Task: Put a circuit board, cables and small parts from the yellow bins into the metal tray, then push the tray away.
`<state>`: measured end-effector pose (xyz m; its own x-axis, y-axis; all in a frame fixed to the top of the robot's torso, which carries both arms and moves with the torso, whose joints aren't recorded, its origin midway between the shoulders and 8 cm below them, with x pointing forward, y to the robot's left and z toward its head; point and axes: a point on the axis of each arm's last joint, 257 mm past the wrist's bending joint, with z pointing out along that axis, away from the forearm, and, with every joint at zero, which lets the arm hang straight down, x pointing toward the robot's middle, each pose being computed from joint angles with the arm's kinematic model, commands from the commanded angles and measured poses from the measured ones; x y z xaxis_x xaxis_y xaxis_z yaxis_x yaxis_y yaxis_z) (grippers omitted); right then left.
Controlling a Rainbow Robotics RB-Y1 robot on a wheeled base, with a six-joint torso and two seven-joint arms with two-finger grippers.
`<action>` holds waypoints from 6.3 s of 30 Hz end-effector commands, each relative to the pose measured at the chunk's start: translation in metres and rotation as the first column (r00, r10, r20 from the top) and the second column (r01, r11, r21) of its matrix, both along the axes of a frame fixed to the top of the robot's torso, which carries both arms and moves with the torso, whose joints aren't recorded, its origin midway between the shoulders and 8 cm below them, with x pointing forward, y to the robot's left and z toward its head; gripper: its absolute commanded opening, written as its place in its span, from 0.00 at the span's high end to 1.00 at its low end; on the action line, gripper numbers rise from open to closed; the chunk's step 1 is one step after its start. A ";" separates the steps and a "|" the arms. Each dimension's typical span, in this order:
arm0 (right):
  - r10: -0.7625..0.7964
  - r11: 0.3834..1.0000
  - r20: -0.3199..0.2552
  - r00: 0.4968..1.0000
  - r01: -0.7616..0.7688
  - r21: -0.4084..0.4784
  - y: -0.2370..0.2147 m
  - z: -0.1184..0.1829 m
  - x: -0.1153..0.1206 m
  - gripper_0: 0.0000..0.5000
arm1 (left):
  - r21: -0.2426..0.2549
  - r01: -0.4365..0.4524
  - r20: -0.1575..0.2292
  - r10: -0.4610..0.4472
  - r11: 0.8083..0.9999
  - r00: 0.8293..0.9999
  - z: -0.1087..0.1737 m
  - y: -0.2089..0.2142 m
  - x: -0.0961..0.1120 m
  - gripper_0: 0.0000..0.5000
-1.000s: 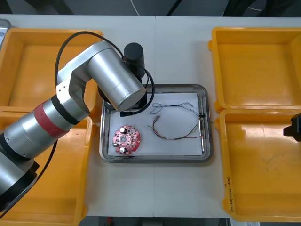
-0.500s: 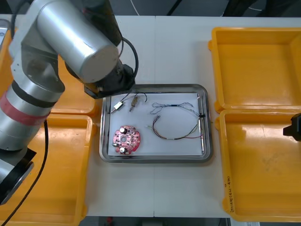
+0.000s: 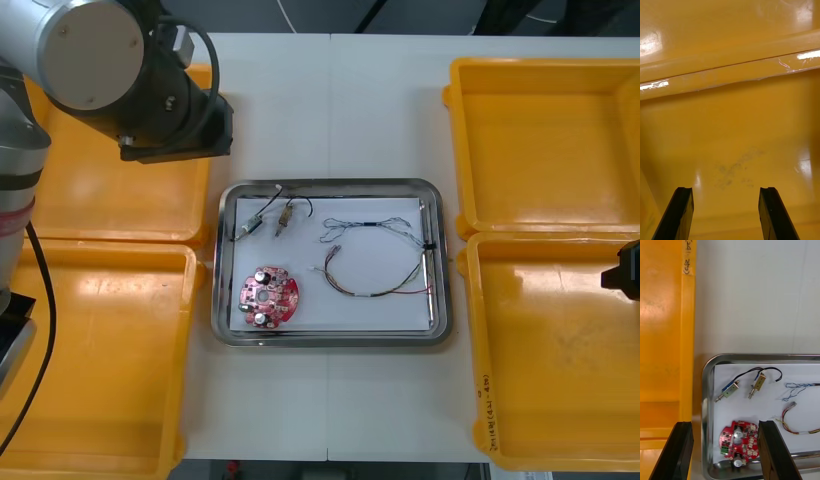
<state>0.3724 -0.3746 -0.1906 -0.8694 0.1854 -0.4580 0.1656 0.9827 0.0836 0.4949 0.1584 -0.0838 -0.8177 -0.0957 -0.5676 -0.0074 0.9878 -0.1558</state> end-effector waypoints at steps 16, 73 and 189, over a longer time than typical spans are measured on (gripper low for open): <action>0.050 0.999 0.046 0.998 -0.049 -0.015 0.018 0.020 -0.005 0.00 | 0.067 0.008 0.059 -0.012 0.998 0.998 0.018 0.105 -0.014 0.00; 0.916 0.223 -0.250 0.315 -0.915 -0.336 0.302 0.012 -0.012 0.00 | 0.151 -0.136 -0.101 0.152 0.979 0.983 -0.064 0.230 -0.127 0.00; 0.855 -0.226 -0.492 0.166 -0.734 -0.640 0.366 -0.049 0.087 1.00 | 0.150 -0.170 -0.092 0.185 0.974 0.978 -0.061 0.239 -0.125 0.00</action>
<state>0.4477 -0.0299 -0.2626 -0.0307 -0.9992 0.0267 -0.7836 0.0075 -0.6212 0.3749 0.3771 -0.1571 -0.8575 -0.2025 -0.4730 -0.1943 0.9787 -0.0668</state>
